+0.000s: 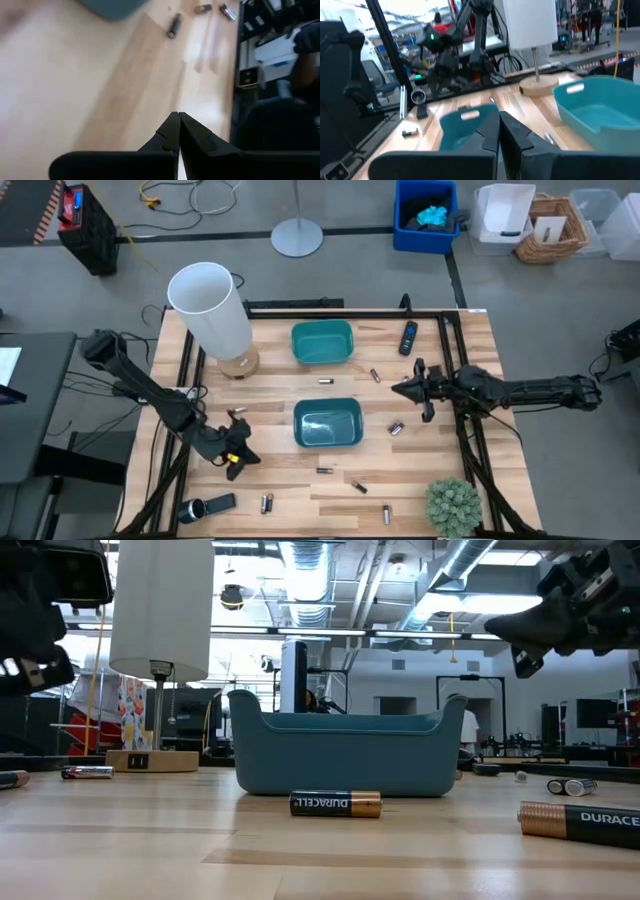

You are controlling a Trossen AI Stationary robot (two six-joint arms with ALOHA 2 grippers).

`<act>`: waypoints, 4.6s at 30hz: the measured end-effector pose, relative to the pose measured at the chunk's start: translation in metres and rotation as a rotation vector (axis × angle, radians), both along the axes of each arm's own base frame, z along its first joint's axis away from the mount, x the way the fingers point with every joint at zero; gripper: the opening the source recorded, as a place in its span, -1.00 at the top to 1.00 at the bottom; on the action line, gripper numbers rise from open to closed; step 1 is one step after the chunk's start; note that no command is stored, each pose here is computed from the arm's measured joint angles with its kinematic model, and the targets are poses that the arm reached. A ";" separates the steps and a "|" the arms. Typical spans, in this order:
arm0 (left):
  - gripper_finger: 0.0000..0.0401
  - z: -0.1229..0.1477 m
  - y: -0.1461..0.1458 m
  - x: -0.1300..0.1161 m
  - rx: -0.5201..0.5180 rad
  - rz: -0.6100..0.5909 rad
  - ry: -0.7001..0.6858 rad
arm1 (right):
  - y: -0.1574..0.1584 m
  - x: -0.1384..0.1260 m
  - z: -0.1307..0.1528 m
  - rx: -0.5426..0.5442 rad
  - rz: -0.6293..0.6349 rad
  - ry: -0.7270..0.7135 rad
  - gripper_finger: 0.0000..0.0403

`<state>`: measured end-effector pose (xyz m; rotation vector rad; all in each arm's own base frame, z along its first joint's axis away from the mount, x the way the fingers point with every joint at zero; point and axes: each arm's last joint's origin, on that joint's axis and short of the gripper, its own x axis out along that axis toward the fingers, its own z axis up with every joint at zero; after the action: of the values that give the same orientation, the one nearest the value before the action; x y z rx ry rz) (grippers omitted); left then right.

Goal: Sort batteries
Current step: Put the black battery into the green bin

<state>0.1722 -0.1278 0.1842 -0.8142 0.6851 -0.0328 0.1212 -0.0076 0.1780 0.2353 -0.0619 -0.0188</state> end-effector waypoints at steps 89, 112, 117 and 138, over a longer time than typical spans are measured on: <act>0.67 -0.051 -0.008 0.012 0.204 0.554 0.801 | 0.000 0.000 -0.006 0.021 0.000 0.069 0.85; 0.79 -0.043 -0.007 0.016 0.284 0.516 0.669 | 0.000 0.000 -0.007 0.022 0.000 0.080 0.85; 0.79 -0.041 -0.008 0.022 0.324 0.487 0.559 | 0.000 0.000 -0.007 0.022 0.000 0.080 0.85; 0.79 0.027 -0.030 0.081 0.668 0.254 0.039 | 0.000 0.000 -0.007 0.022 0.000 0.083 0.85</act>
<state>0.2535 -0.1581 0.2116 -0.2517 0.5719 0.4227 0.1214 -0.0076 0.1707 0.2565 0.0207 -0.0293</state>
